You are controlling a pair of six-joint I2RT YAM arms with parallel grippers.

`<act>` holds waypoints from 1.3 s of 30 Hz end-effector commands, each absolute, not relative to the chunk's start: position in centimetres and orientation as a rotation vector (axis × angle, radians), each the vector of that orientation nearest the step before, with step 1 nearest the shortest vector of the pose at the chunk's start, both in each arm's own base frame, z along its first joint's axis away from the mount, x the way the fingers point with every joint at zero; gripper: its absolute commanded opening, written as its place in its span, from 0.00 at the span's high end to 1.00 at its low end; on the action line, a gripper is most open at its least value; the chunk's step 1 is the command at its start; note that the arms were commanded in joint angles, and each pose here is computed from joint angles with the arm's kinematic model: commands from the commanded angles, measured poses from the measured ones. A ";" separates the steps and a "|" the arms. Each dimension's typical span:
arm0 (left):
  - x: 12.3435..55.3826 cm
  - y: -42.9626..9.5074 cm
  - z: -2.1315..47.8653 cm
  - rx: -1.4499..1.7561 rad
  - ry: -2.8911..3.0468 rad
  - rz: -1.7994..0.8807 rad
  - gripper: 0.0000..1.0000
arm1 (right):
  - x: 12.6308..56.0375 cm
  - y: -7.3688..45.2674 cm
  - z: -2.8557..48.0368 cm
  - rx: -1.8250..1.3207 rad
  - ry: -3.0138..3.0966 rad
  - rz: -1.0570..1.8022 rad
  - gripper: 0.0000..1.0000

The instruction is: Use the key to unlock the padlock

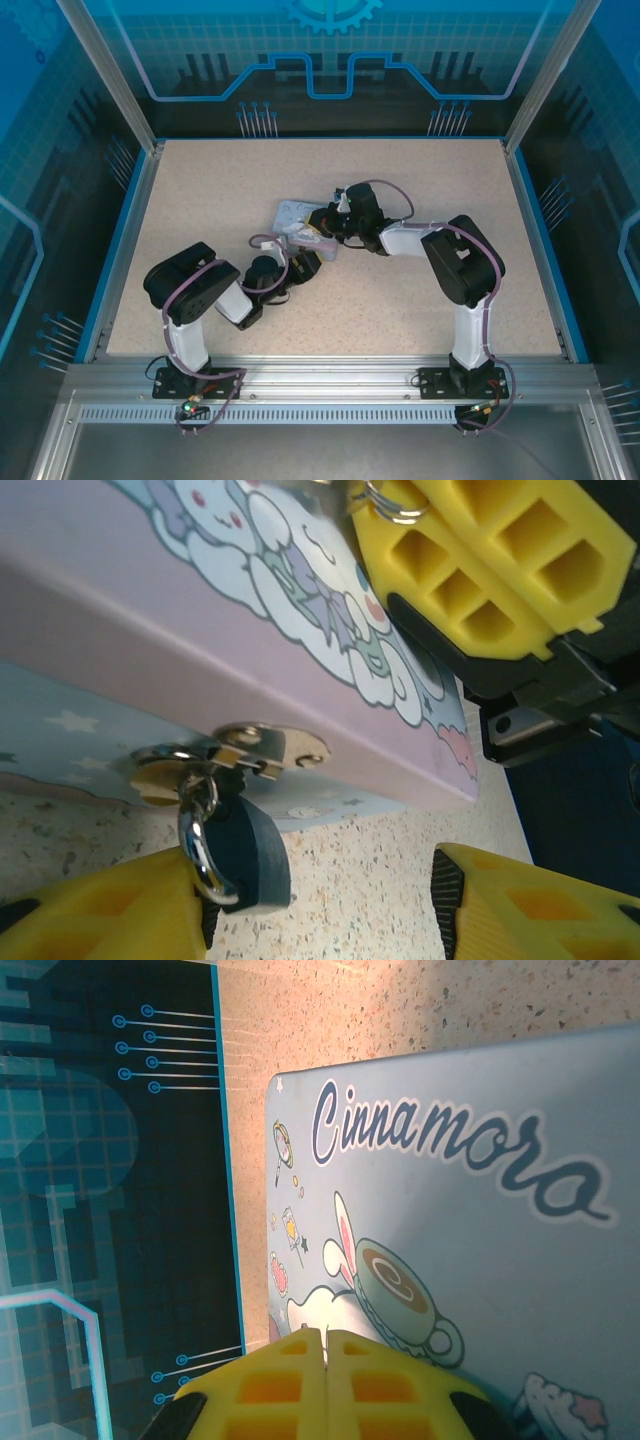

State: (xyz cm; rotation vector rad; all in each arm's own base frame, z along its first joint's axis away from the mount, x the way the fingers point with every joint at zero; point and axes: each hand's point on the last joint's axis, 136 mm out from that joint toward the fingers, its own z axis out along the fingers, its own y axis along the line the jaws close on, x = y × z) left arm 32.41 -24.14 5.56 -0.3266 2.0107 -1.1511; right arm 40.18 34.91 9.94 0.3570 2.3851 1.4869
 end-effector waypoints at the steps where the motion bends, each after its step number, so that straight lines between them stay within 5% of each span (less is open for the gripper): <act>1: 33.1 -24.0 5.1 -0.374 2.009 -1.114 0.42 | 39.0 34.0 6.4 0.409 2.493 1.424 1.00; 17: 33.9 -23.2 2.7 -0.440 2.040 -1.030 0.63 | 38.8 33.8 6.3 0.413 2.495 1.424 1.00; 27: 33.6 -23.3 3.2 -0.450 2.038 -1.061 1.00 | 39.2 33.8 7.2 0.400 2.470 1.447 1.00; 39: 32.6 -24.2 9.5 -0.407 2.201 -1.036 1.00 | 38.3 28.6 18.8 0.190 2.199 1.537 1.00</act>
